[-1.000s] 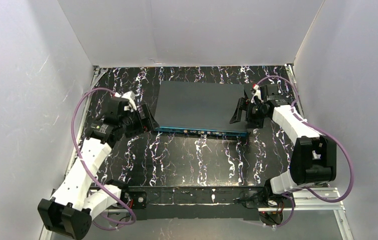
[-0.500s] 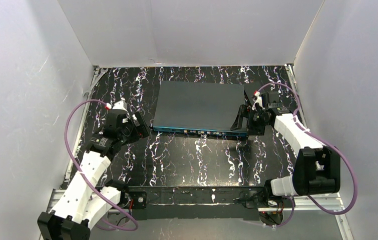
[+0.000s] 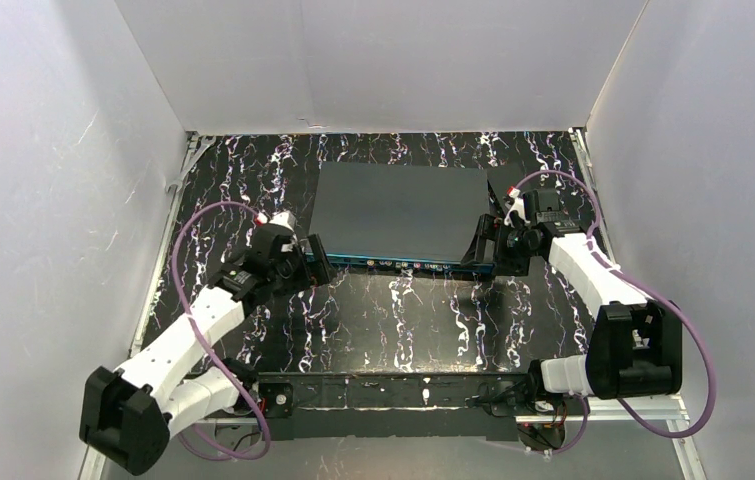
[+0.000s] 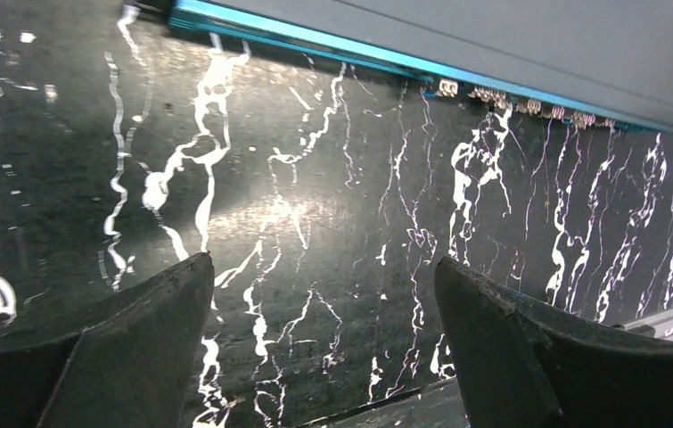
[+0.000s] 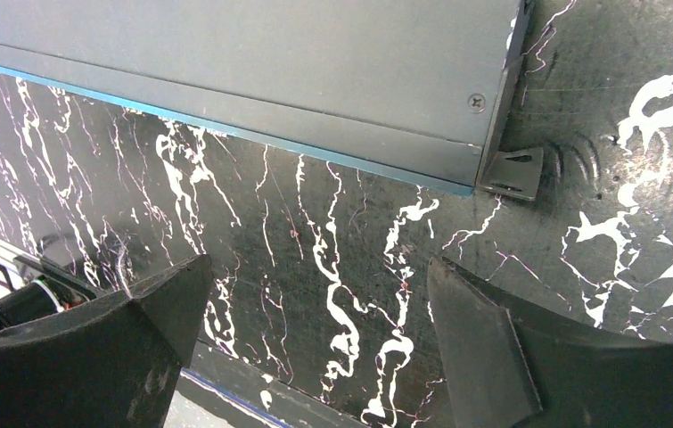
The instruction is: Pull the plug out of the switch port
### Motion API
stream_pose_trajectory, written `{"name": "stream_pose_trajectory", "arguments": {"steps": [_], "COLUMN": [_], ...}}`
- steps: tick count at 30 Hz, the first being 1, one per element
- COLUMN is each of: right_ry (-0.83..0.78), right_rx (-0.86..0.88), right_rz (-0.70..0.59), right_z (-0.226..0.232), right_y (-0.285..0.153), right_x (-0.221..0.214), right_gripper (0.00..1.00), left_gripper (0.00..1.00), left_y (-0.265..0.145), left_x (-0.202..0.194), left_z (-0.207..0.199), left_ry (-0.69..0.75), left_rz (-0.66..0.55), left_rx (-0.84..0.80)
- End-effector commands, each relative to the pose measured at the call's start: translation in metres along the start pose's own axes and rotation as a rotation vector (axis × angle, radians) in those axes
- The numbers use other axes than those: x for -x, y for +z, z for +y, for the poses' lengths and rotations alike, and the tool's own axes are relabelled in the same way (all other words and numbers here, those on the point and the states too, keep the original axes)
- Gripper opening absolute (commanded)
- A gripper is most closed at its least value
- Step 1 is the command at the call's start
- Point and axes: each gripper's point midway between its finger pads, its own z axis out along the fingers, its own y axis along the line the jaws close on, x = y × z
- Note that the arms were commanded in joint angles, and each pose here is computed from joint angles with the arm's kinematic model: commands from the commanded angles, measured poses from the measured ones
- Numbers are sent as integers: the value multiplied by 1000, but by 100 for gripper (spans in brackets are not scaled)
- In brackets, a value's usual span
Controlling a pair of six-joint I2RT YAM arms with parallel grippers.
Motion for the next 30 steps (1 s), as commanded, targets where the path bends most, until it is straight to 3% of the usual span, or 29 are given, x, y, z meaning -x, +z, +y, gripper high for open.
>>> {"name": "stream_pose_trajectory", "arguments": {"steps": [1, 11, 23, 30], "right_ry": [-11, -14, -16, -15], "right_rx": [28, 35, 32, 30], "right_rz": [-7, 5, 16, 17], "right_z": [5, 5, 4, 4], "right_y": [-5, -6, -6, -6], "right_x": [-4, -8, -11, -12], "right_gripper": [99, 99, 99, 99], "left_gripper": [91, 80, 77, 64], "left_y": [16, 60, 100, 110], "left_x": [-3, -15, -12, -6], "left_z": [-16, -56, -81, -88], "left_ry": [16, 164, 266, 318], "left_rz": [-20, -14, -13, -10], "left_rx": [8, 119, 162, 171]}}
